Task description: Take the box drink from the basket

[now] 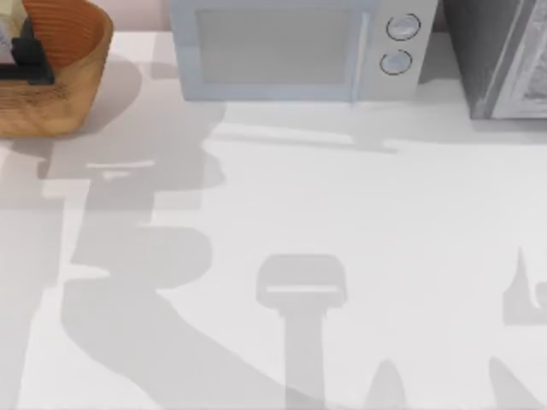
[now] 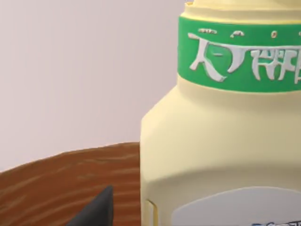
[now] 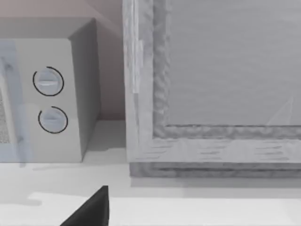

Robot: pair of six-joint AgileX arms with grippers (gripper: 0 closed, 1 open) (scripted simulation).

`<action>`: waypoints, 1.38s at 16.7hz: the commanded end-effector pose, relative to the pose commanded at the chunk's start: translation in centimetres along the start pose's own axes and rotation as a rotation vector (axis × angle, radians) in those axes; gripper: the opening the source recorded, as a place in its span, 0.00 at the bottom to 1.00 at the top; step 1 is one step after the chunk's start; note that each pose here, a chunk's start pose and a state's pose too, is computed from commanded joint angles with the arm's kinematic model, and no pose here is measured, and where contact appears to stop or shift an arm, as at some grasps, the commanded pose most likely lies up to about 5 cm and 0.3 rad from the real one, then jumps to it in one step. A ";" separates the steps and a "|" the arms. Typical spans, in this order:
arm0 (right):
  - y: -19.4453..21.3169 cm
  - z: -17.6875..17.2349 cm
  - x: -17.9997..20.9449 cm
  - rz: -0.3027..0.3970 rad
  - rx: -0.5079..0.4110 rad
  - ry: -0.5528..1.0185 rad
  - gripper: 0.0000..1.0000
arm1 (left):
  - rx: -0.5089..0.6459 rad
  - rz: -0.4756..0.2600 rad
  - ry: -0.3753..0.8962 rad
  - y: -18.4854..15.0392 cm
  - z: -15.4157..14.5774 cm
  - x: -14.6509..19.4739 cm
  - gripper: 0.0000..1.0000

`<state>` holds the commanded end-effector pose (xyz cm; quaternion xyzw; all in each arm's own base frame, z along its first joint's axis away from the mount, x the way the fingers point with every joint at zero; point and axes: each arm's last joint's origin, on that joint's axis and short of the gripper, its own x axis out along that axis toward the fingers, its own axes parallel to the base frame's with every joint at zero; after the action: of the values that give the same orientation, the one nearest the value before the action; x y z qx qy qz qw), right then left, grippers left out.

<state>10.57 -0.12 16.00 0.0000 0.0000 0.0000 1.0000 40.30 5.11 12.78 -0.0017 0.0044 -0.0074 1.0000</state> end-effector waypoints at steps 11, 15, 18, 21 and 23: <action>0.0 0.0 0.0 0.000 0.000 0.000 1.00 | 0.000 0.000 0.000 0.0 0.1 3.7 1.00; 0.0 0.0 0.0 0.000 0.000 0.000 1.00 | 0.000 0.000 0.000 0.0 0.0 5.0 1.00; 0.0 0.0 0.0 0.000 0.000 0.000 1.00 | 0.000 0.000 0.000 0.0 0.0 5.0 1.00; 0.0 0.0 0.0 0.000 0.000 0.000 1.00 | 0.000 0.000 0.000 0.0 0.0 5.0 0.77; 0.0 0.0 0.0 0.000 0.000 0.000 1.00 | 0.000 0.000 0.000 0.0 0.0 5.0 0.62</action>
<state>10.57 -0.12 16.00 0.0000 0.0000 0.0000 1.0000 45.30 5.04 12.74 -0.0017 0.0044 -0.0074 1.0000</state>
